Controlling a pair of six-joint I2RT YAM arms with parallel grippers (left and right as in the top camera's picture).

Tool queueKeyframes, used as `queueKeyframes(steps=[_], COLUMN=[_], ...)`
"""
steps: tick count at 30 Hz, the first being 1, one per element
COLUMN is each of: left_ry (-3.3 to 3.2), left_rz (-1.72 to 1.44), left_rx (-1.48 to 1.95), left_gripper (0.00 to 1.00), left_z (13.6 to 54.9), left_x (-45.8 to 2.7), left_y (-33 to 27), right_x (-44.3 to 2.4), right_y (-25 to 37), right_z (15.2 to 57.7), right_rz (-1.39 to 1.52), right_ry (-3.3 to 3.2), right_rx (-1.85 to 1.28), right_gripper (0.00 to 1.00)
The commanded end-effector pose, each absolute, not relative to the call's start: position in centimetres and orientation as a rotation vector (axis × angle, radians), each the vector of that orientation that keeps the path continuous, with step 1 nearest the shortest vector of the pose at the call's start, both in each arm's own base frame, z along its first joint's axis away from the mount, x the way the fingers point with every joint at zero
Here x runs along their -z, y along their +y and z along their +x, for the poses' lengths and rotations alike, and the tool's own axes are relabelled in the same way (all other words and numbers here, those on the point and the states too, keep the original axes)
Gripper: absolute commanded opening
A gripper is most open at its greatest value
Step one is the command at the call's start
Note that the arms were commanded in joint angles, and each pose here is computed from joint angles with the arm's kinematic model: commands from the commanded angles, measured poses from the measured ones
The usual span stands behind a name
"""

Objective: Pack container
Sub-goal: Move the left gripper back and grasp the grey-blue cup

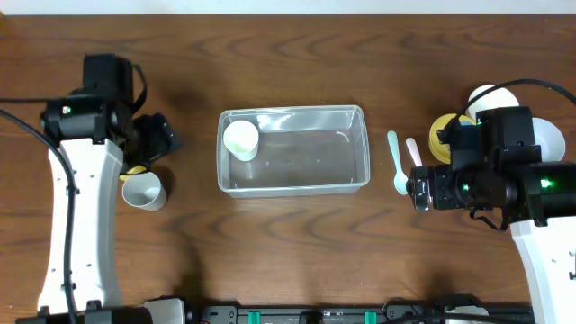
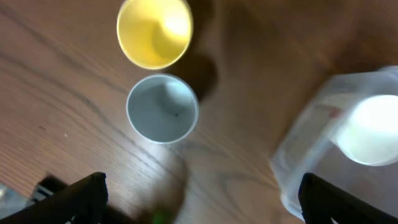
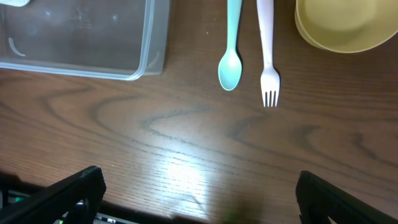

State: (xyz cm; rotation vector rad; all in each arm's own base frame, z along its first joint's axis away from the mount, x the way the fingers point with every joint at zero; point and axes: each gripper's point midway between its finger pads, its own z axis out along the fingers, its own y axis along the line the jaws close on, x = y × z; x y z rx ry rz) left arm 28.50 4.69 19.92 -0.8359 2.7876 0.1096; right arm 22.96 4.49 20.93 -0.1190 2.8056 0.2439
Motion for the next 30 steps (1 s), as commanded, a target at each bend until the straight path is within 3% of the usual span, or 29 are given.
queueKeyframes(steps=[1, 15, 22, 27, 30], left_ry=[2.864, 2.964, 2.992, 2.993, 2.992], left_rz=[-0.840, -0.859, -0.865, -0.865, -0.865], left_rx=[-0.073, -0.086, -0.094, -0.094, -0.094], left_gripper=[0.98, 0.98, 1.00, 0.84, 0.69], left_z=[27.5, 26.1, 26.2, 26.1, 26.2], left_x=[-16.5, -7.0, -5.8, -5.8, -5.8], left_y=[4.8, 4.7, 4.7, 4.7, 4.7], right_x=[-21.5, -21.5, -21.4, -21.4, -21.4], right_y=[4.3, 4.3, 4.3, 4.3, 4.3], right_z=[23.3, 23.2, 23.0, 22.9, 22.9], right_rz=[-0.096, -0.095, -0.095, -0.095, -0.095], right_ry=[2.787, 2.792, 2.801, 2.802, 2.802], right_rx=[-0.239, -0.240, -0.240, -0.240, -0.240], right_gripper=[0.99, 0.99, 0.99, 0.99, 0.99])
